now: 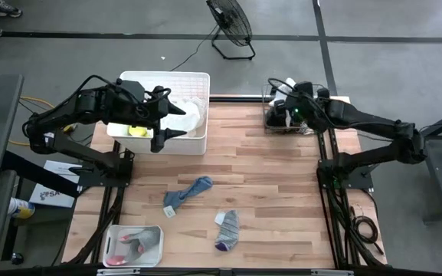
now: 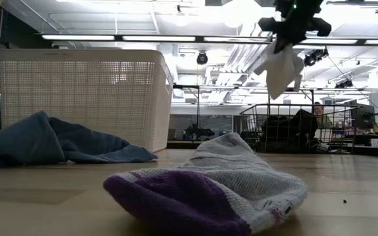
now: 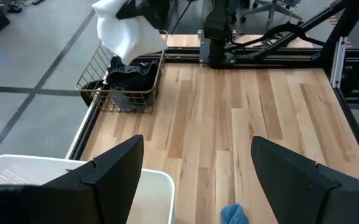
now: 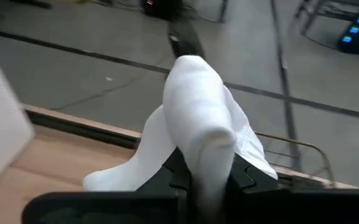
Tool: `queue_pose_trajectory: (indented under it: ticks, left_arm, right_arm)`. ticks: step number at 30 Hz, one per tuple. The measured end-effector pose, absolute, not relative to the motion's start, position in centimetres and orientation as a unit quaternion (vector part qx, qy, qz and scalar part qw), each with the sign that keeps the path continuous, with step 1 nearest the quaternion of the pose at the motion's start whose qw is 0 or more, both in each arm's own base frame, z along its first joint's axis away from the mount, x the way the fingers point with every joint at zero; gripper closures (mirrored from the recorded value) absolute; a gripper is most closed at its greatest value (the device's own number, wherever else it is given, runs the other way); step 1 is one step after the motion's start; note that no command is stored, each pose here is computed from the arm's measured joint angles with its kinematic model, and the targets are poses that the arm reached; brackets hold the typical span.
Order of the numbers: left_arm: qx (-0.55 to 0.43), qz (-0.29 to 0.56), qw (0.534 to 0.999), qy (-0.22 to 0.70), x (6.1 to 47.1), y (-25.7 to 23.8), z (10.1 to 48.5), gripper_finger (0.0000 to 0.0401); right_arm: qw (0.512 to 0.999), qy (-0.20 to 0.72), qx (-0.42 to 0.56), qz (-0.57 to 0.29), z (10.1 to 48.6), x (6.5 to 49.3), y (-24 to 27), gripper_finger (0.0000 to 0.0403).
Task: Pick & Place Cloths
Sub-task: Put the white shorts into the gold wire basket
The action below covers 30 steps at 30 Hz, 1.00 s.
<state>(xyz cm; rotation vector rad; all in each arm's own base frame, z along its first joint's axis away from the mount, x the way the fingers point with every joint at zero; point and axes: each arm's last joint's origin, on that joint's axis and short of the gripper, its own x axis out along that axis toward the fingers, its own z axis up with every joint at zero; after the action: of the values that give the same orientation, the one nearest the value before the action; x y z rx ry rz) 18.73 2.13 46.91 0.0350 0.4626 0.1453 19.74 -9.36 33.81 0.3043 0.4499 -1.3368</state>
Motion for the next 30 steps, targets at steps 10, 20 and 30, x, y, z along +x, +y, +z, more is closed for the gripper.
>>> queue_pose_trajectory:
  ticks: [10, 20, 30]
  left_arm:
    - [0.011, 0.073, 0.970, 0.230, 18.7, 2.1, 46.9, 0.0109]
    - [0.000, 0.074, 0.970, 0.230, 18.8, 2.1, 46.9, 0.0109]
    - [-0.028, 0.081, 0.970, 0.228, 18.8, 2.1, 46.9, 0.0109]
  right_arm:
    - [0.695, 0.276, 0.147, -0.648, 32.3, 18.4, -12.6, 0.0378]
    - [0.657, 0.353, 0.174, -0.643, 28.7, 19.7, -17.0, 0.0377]
    - [0.641, 0.425, 0.221, -0.600, 24.0, 21.3, -20.6, 0.0376]
